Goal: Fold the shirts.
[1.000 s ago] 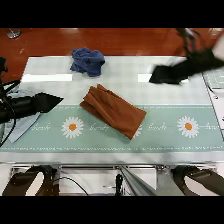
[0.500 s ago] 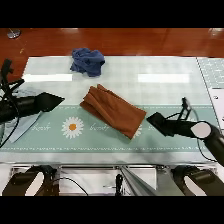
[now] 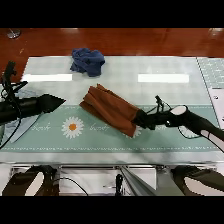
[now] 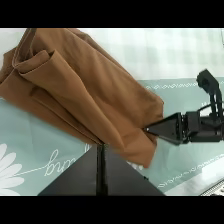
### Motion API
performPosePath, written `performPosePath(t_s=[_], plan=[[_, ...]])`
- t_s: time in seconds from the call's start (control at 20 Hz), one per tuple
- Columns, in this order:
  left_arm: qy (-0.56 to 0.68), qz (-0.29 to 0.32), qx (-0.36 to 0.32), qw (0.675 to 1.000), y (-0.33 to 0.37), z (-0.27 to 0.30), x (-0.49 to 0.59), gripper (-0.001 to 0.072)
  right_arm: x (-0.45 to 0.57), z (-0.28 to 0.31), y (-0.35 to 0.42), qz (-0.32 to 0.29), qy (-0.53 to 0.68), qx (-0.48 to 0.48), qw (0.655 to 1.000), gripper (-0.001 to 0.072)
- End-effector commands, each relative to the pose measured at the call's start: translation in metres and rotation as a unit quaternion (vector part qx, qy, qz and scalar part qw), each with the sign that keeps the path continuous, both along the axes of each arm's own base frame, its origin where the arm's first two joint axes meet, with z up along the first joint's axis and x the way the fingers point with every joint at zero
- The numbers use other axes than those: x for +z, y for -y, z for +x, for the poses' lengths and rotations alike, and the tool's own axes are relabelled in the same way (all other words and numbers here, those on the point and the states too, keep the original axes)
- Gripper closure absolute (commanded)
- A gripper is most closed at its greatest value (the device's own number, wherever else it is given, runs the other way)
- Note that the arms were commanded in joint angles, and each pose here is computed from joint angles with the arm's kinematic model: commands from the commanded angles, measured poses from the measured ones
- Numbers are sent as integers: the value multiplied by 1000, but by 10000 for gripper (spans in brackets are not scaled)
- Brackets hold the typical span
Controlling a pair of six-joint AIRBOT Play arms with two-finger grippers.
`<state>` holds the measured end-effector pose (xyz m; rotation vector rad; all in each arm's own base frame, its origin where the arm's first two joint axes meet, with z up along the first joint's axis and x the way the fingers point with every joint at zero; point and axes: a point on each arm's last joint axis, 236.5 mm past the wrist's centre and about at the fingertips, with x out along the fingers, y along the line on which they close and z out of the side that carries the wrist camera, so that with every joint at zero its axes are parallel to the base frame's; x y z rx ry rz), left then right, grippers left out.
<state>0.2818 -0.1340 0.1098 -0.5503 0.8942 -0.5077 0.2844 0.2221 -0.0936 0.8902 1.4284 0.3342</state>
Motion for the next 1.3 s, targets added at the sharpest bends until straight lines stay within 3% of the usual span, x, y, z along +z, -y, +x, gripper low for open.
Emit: performPosePath(t_s=[0.0, 0.1, 0.3, 0.6, 1.0, 1.25], plan=[[0, 0, 0, 1000, 0, 0, 0, 686, 40, 34, -42, 33, 77, 91, 992, 686], [0, 0, 0, 1000, 0, 0, 0, 686, 92, 71, -47, 26, 146, 124, 981, 685], [-1, 0, 0, 1000, 0, 0, 0, 685, 191, 135, -11, -68, 241, 130, 959, 686], [-1, 0, 0, 1000, 0, 0, 0, 686, 284, 161, 92, -115, 263, 65, 956, 686], [-1, 3, -7, 1000, 1, -2, -1, 685, 322, 103, 261, -169, 193, -105, 961, 686], [0, 3, -7, 1000, 1, -2, -1, 685, 287, 5, 357, -290, 30, -189, 938, 687]])
